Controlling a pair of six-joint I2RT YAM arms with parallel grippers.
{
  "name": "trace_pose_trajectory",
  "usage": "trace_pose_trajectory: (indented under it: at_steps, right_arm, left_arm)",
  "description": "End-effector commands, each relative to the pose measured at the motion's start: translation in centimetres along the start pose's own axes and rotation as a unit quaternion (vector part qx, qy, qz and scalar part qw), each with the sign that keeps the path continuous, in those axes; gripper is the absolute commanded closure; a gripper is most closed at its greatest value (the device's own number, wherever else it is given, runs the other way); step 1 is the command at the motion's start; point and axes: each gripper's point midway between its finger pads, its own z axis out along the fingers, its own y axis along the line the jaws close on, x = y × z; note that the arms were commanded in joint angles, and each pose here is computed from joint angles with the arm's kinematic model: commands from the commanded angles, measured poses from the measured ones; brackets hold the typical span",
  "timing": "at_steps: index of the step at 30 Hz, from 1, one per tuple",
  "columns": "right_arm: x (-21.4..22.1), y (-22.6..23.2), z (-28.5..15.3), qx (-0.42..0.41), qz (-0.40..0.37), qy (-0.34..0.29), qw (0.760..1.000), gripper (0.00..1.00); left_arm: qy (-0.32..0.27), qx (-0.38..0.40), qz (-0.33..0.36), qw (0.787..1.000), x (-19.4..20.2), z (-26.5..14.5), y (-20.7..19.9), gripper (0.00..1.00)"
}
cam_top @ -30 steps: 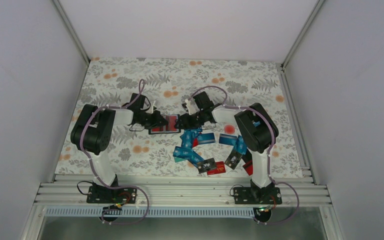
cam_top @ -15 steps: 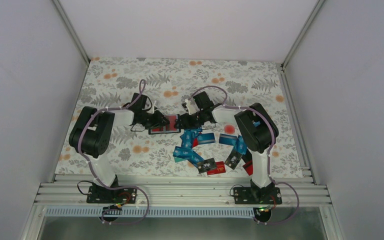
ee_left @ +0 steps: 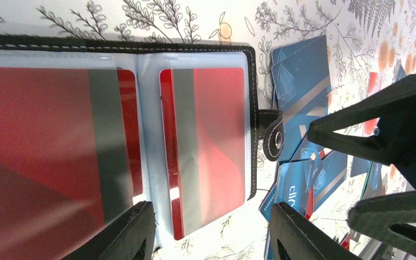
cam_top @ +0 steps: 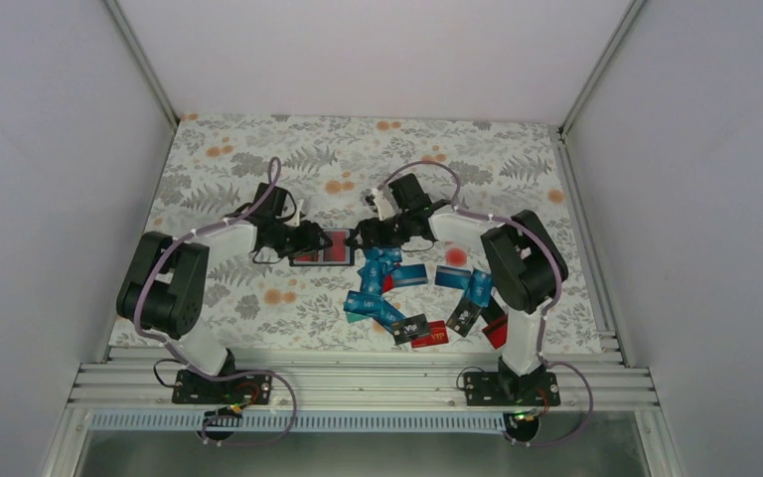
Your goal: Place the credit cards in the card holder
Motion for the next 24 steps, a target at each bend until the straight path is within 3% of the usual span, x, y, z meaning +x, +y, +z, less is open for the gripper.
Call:
trace_pose_trajectory:
  at_steps: [1, 8, 12, 24]
  right_arm:
    - [0.2, 2.4, -1.4, -0.020, -0.022, -0.005, 1.000, 0.33]
    - [1.1, 5.8, -0.4, -0.078, -0.024, 0.012, 0.997, 0.37]
    - [1.2, 6.1, 1.1, -0.085, -0.011, 0.022, 0.996, 0.41]
    - [1.0, 3.9, 4.1, -0.057, 0.024, 0.037, 0.997, 0.44]
  left_arm:
    - [-0.014, -0.027, 0.021, 0.999, -0.2, -1.0, 0.0, 0.50]
    - [-0.021, -0.041, 0.042, 0.998, -1.0, -0.3, 0.0, 0.80]
    - [-0.021, -0.050, 0.044, 0.998, -1.3, 0.4, 0.5, 0.92]
    - [-0.003, -0.052, 0.041, 0.998, -0.8, 2.0, 1.6, 0.98]
